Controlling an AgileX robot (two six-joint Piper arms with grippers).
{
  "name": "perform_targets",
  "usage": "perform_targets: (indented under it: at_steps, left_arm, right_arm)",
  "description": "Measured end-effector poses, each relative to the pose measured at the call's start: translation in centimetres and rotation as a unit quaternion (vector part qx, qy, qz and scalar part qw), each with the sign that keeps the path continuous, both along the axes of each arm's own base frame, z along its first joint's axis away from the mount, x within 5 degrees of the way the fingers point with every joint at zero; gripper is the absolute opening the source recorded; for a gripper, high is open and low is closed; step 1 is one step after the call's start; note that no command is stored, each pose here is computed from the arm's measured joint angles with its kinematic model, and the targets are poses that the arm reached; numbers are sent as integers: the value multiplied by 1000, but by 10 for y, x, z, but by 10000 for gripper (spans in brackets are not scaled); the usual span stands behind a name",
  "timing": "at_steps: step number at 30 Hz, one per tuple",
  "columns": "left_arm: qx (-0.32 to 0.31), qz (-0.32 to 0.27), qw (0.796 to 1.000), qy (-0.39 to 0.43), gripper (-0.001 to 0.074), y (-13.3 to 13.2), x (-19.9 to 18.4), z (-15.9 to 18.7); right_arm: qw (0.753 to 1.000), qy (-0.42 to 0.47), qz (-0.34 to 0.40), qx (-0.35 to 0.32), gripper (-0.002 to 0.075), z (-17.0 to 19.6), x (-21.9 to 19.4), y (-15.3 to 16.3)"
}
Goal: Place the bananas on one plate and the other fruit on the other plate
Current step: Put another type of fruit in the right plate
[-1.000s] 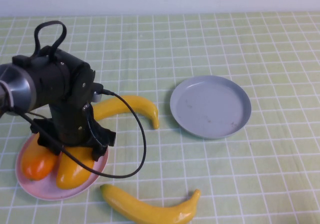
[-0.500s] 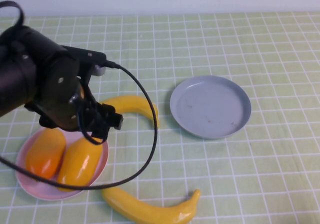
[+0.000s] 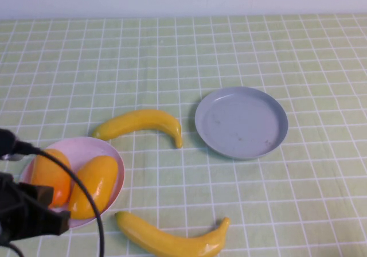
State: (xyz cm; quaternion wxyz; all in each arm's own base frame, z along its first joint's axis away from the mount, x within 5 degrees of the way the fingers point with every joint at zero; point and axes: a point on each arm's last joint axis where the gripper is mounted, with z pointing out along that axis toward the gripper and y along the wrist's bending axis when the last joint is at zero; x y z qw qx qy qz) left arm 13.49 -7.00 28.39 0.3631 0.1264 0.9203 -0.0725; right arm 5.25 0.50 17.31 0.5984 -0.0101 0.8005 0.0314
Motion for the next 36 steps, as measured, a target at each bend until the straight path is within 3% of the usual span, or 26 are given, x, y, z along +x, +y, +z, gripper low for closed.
perform_targets:
  at_steps: [9, 18, 21, 25, 31, 36]
  left_arm:
    - [-39, 13, 998, -45, 3, 30, -45, -1]
    - [-46, 9, 995, -88, 3, 33, -46, -1]
    - [-66, -30, 985, -158, 3, 29, -46, -8]
    - [-104, -55, 955, -274, 3, 33, -56, -28]
    - [-110, 5, 920, -375, 3, 50, -72, -62]
    - [-108, 44, 911, -395, 3, 57, -79, -81]
  right_arm:
    - [1000, 0, 0, 0, -17, 0, 0, 0]
    - [1000, 0, 0, 0, -17, 0, 0, 0]
    - [1000, 0, 0, 0, -17, 0, 0, 0]
    - [1000, 0, 0, 0, -17, 0, 0, 0]
    - [1000, 0, 0, 0, -17, 0, 0, 0]
    - [1000, 0, 0, 0, -17, 0, 0, 0]
